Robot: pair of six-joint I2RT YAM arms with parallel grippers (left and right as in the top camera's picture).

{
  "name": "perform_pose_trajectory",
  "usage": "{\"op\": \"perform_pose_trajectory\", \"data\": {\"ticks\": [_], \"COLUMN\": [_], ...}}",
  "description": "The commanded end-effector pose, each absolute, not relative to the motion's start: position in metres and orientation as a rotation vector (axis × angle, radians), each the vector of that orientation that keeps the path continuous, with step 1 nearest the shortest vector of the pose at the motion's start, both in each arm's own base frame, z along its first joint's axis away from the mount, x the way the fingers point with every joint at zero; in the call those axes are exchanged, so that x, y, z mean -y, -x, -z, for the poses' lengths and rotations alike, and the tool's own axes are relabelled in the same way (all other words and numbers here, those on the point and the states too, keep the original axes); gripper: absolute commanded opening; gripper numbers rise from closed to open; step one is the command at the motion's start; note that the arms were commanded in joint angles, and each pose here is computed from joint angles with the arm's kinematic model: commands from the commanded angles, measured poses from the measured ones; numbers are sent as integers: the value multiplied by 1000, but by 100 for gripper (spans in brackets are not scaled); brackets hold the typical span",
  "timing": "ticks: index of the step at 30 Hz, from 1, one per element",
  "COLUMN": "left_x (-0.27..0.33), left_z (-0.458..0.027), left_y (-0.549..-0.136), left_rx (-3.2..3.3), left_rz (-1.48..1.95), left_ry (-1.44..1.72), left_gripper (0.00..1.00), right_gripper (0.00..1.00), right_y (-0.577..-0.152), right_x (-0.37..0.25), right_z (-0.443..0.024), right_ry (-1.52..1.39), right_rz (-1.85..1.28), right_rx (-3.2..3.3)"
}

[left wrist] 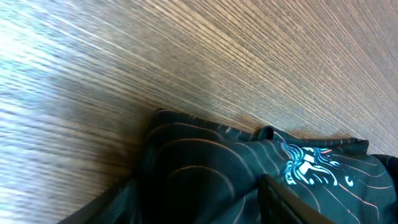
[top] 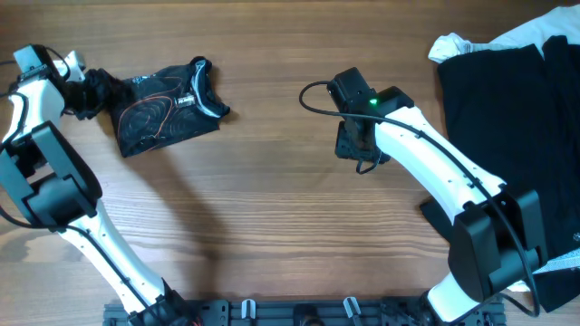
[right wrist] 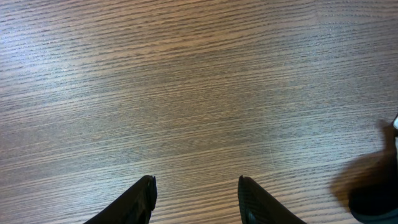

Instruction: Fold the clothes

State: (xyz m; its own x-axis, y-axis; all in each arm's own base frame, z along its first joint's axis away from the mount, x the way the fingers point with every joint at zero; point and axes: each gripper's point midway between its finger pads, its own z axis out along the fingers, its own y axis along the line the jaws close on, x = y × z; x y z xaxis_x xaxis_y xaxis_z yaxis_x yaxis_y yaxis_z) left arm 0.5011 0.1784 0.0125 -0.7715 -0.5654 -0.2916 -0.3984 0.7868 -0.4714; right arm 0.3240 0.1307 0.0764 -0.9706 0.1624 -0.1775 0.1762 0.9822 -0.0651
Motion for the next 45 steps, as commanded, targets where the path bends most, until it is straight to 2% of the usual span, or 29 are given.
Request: {"op": "perform_pose_trajectory", "data": {"ticks": [1,6,13,19,23,25,32,37,40,43,45], "left_x": [-209,-207,-168,-124,-135,-148,-259,-342,-371,-385,-384], "left_z": [28,27,32,62,66,62,6,0,0,-1,0], "left_y": [-472,-472,-481,-472,-469,-468,-459,-392,-362,-342,-338], "left_rx": [-2632,-2624,-2662,-2763,-2780,-2764,-2413,-2122,-2011,-1962,-1980], "left_rz": [436,472,570,598,510,483,448,451,459,480,482], "left_ry": [857,856,778,695,712,751,1277,1749,1873,1925,1918], "left_gripper": [63,68,66,41,11,4,4,4,5,20,44], "right_gripper": [48,48,48,48,48,48,48,48,48,48,49], "right_y": [-325,-325,-325,-324,-322,-321,-321,-322,-323,-326,-328], "right_x": [-131,-131,-131,-131,-130,-129,-129,-130,-130,-131,-133], "right_z": [-83,-83,-83,-83,-82,-82,-82,-82,-83,-83,-83], "right_ry": [-263,-263,-263,-263,-262,-262,-262,-263,-263,-263,-264], "right_rz": [102,102,102,105,115,118,117,113,111,101,92], "right_rx": [-2939,-2940,-2940,-2943,-2952,-2956,-2954,-2950,-2948,-2938,-2928]}}
